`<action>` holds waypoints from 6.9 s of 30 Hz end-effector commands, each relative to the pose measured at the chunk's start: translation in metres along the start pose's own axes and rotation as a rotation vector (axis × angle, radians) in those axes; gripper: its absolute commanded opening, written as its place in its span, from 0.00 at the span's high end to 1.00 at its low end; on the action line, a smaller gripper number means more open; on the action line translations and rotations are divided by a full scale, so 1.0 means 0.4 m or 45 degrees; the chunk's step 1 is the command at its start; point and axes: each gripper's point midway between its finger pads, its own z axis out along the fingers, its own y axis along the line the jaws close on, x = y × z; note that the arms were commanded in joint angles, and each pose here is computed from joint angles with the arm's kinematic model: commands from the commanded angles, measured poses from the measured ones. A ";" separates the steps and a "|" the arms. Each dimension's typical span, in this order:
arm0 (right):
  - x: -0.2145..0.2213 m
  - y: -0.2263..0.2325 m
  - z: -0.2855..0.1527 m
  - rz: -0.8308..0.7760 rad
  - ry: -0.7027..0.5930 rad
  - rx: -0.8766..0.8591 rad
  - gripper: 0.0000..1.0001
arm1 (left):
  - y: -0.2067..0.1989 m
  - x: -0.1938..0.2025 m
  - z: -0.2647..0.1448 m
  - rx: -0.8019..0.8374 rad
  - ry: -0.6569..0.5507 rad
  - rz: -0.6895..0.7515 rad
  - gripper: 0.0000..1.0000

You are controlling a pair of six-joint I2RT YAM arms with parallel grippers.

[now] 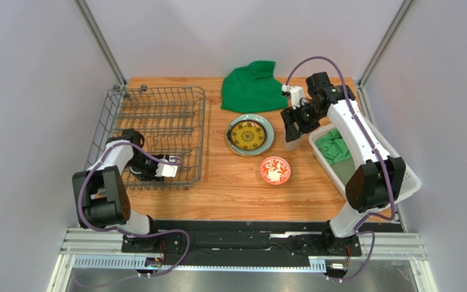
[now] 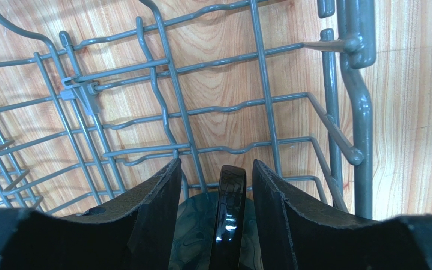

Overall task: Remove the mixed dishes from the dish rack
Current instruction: Pick up the cup from the dish rack.

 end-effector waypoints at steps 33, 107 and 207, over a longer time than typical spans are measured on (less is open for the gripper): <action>0.001 0.001 0.020 -0.012 -0.024 -0.019 0.33 | 0.021 0.010 -0.067 0.069 0.214 0.170 0.90; -0.424 0.449 0.008 -0.197 -0.544 -0.788 0.01 | 0.181 -0.539 -0.439 -0.422 -0.763 -0.456 1.00; -0.242 0.462 0.142 -0.487 -0.242 -0.300 1.00 | 0.168 -0.505 -0.394 -0.642 -0.707 -0.457 0.09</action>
